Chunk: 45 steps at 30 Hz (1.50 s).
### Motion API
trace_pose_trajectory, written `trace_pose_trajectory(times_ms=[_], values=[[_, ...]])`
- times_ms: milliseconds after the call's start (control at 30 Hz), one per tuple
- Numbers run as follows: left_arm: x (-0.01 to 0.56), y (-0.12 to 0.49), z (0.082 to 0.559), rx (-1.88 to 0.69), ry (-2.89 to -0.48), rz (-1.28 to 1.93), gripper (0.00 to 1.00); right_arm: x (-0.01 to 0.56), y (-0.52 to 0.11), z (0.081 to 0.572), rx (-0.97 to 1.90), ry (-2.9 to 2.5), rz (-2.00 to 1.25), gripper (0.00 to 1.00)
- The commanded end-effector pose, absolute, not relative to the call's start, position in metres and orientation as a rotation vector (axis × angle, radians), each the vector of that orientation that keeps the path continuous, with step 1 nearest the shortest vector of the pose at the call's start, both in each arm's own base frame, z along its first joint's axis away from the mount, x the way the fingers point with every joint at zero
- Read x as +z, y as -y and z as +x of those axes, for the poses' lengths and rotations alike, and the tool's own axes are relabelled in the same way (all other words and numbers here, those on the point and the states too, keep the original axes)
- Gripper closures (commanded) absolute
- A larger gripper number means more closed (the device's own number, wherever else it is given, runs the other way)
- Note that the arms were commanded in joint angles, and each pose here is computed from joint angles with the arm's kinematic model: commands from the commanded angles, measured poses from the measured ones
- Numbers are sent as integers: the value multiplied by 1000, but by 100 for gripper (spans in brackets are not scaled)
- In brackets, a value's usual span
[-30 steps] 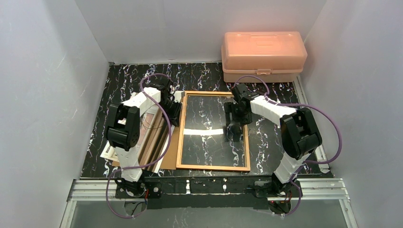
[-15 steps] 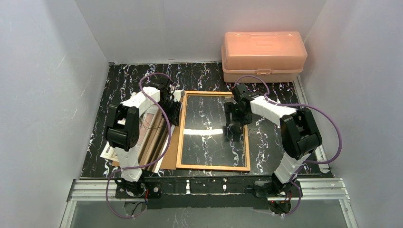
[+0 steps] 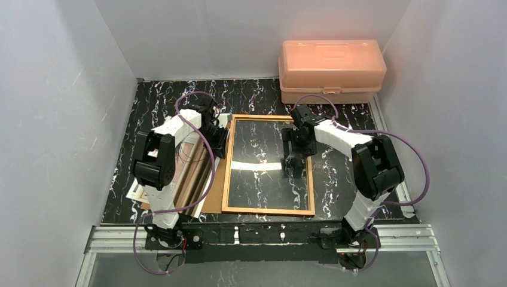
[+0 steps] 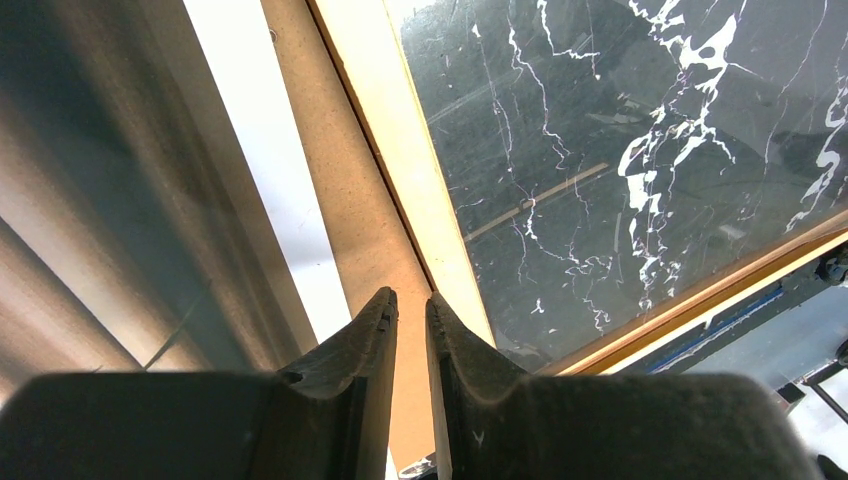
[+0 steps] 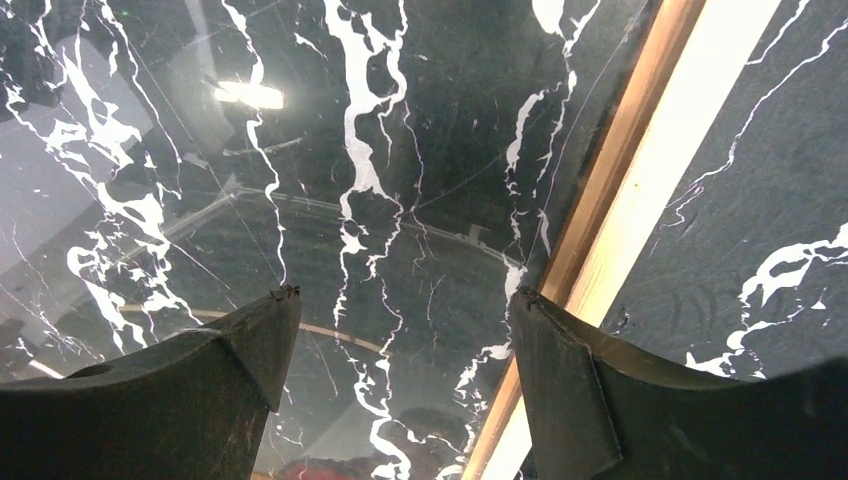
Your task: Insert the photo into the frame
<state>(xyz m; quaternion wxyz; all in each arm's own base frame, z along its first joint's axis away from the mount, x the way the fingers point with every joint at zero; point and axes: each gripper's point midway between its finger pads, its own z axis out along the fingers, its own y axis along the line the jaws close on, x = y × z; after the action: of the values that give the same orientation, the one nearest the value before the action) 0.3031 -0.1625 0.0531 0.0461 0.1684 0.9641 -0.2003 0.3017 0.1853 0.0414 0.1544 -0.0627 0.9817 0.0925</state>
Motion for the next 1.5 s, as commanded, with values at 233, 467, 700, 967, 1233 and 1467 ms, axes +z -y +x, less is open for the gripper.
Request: trace_pose_trajectory(times_ms=[233, 467, 700, 967, 1233, 1467], values=[[77, 165, 306, -646, -2881, 537, 84, 78, -196, 343, 227, -2747, -188, 14], [76, 166, 303, -660, -2883, 534, 85, 50, -187, 340, 151, -2795, -197, 14], [76, 167, 304, -666, -2883, 532, 85, 35, -188, 335, 161, -2819, -200, 14], [75, 167, 304, -665, -2886, 536, 85, 70, -203, 343, 282, -2737, -189, 13], [76, 167, 305, -670, -2882, 534, 85, 80, -197, 316, 313, -2766, -157, 14], [76, 168, 303, -679, -2888, 535, 85, 68, -184, 250, 285, -2857, -181, 18]])
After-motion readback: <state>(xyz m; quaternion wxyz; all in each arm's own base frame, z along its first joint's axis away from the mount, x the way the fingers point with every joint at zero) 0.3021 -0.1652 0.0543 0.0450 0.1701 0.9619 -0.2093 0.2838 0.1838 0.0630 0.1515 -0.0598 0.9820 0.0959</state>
